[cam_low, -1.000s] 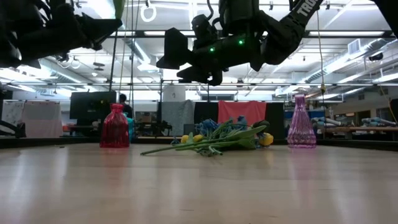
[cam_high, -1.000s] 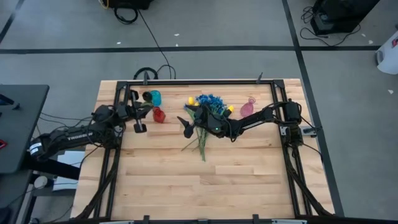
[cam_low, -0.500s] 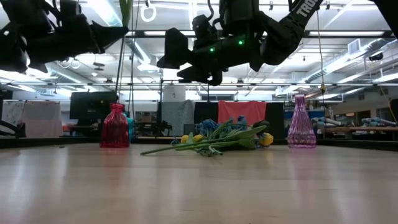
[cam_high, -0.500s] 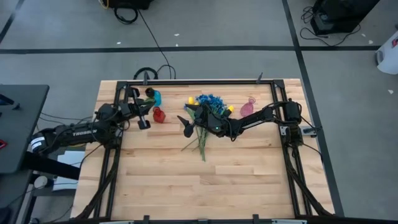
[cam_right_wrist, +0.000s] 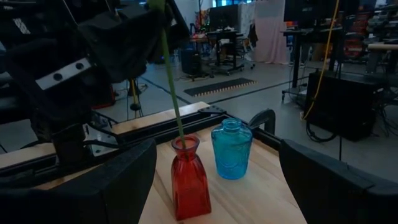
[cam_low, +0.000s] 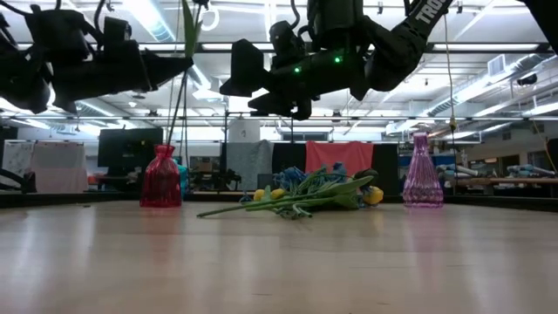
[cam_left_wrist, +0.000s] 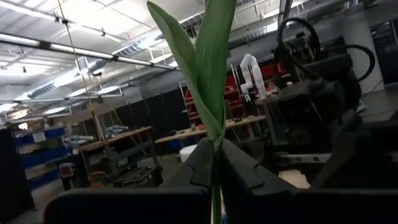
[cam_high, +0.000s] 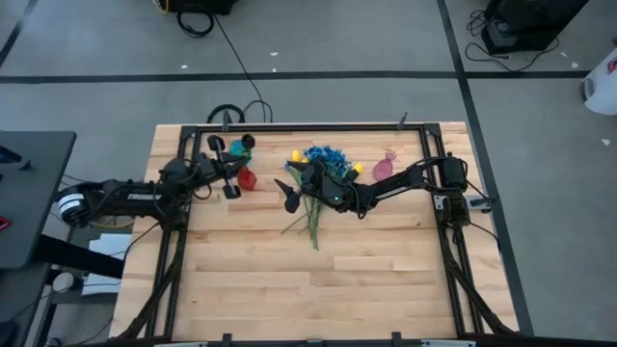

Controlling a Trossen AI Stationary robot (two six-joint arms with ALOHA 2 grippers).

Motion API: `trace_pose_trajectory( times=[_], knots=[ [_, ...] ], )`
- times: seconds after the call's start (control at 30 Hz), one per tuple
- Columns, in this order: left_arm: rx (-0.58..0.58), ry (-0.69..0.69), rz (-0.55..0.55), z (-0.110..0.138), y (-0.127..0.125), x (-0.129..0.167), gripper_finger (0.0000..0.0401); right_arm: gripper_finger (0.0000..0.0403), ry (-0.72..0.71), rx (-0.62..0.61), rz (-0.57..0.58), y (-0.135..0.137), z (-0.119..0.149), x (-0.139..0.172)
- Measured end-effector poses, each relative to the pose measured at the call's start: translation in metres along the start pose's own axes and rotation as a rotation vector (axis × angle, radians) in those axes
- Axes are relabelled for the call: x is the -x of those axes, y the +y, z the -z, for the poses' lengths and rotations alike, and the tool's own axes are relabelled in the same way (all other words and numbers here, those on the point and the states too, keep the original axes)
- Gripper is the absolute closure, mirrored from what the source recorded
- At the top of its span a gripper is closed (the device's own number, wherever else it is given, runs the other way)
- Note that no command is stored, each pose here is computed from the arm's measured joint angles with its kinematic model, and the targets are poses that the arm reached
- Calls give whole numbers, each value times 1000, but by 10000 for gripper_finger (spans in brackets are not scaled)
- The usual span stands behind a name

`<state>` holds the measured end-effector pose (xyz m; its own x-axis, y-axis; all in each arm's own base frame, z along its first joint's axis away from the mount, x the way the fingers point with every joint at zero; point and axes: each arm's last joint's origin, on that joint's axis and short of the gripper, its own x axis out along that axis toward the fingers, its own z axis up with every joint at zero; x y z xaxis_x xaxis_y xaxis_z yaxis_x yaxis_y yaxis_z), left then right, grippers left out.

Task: Sort flowers into vase by color
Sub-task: Put the black flower into the red vase

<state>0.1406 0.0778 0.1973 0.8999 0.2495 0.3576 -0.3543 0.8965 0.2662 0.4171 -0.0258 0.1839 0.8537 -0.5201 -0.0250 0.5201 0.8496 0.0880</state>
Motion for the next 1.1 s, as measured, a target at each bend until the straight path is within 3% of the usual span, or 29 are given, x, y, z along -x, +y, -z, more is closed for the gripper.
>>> trace_pose_trajectory(
  times=[0.33, 1.1],
  knots=[
    [114, 59, -35, 13, 5, -1, 380, 56, 3, -2, -18, 1, 0, 0],
    [151, 188, -26, 28, 3, 0, 374, 56, 30, 16, -21, 3, 3, 2]
  ],
)
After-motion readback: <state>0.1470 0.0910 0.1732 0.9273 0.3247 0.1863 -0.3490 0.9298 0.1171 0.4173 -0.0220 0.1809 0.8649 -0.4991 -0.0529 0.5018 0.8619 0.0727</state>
